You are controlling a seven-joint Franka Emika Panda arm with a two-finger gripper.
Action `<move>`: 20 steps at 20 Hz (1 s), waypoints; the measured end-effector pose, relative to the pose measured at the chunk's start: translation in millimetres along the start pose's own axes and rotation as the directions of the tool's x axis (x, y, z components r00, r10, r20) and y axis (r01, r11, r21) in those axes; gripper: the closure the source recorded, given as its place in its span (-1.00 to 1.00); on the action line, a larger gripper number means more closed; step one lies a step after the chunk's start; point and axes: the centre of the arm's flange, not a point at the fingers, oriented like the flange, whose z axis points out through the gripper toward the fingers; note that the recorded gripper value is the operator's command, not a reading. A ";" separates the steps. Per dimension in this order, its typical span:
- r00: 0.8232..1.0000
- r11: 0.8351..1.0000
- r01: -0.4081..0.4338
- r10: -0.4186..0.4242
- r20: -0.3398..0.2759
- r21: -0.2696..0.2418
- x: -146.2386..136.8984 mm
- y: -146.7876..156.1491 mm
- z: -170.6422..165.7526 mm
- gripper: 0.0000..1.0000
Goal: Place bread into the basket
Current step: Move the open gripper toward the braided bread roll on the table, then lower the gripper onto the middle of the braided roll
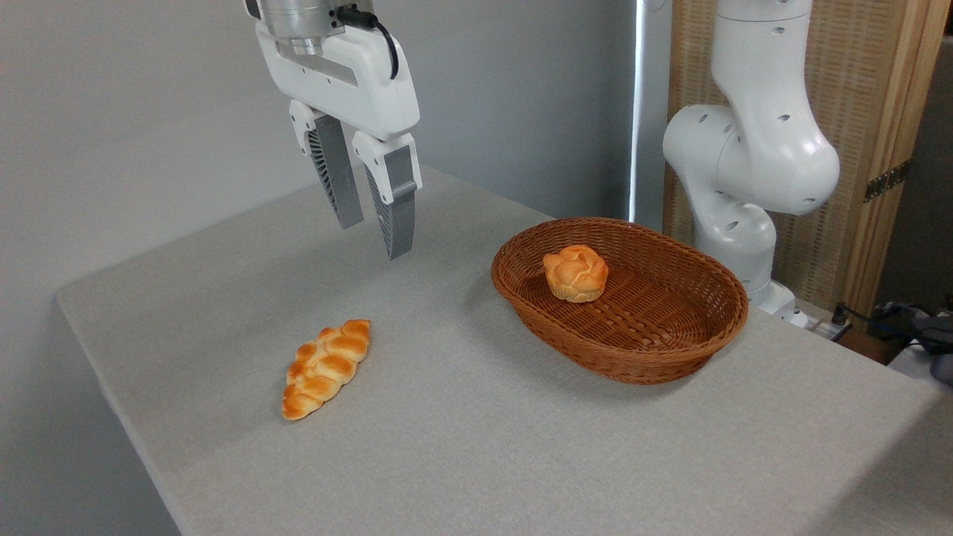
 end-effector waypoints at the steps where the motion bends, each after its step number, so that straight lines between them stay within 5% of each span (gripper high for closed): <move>1: 1.000 1.000 0.000 0.000 0.001 -0.001 0.1 0.1 0.5 -1.00; 11: 0.992 0.992 0.123 -0.123 0.010 -0.024 17.1 13.0 12.5 -1.00; 16: 0.971 0.972 0.234 -0.235 -0.037 -0.018 66.9 37.6 37.7 -1.00; 20: 0.976 0.975 0.217 -0.218 -0.010 -0.043 105.9 68.2 78.7 -1.00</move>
